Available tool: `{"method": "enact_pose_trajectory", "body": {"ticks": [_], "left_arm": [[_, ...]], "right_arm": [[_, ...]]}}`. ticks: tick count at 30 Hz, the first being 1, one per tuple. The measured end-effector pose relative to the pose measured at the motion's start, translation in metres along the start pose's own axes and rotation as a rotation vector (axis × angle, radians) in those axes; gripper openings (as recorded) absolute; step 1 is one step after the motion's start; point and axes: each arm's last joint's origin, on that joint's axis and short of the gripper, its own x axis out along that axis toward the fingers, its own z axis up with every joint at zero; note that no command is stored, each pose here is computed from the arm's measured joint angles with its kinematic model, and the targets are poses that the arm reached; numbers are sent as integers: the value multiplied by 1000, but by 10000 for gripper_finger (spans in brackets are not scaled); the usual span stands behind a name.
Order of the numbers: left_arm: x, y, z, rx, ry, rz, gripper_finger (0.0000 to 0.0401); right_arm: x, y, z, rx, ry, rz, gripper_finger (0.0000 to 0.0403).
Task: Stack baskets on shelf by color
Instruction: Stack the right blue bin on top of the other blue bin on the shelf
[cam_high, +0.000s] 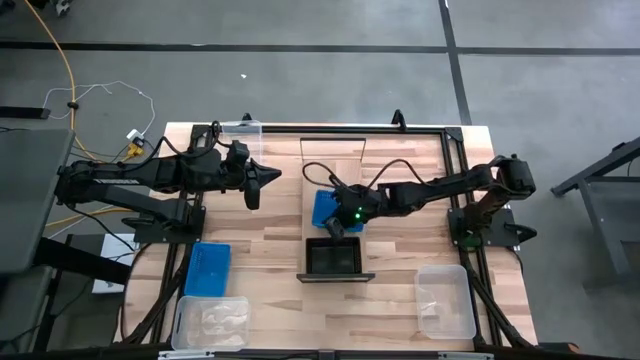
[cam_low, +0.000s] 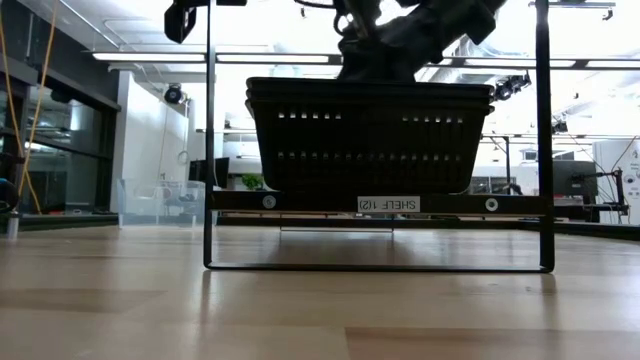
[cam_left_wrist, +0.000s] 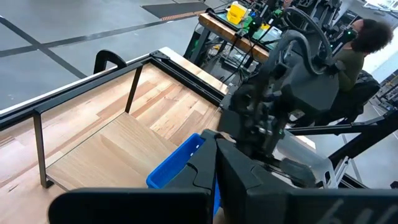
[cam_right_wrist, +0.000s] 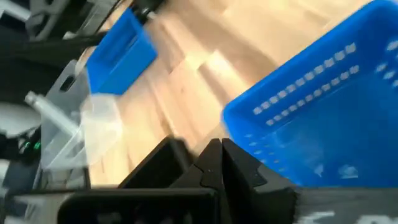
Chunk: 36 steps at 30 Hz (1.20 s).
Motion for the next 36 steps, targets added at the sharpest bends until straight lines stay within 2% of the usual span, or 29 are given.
{"method": "enact_pose_trajectory", "body": {"ticks": [2, 7, 13, 25, 36], "left_arm": [[0, 0, 0, 0, 0, 0, 0], [0, 0, 0, -6, 0, 1, 0], [0, 0, 0, -22, -3, 5, 0], [0, 0, 0, -23, -3, 3, 0], [0, 0, 0, -23, -2, 1, 0]], "right_arm": [[0, 0, 3, 10, -5, -33, 0], [11, 14, 17, -75, 18, -99, 0], [31, 18, 25, -163, 117, -246, 0], [39, 19, 27, -195, 163, -294, 0], [40, 27, 22, -229, 185, -229, 0]]}}
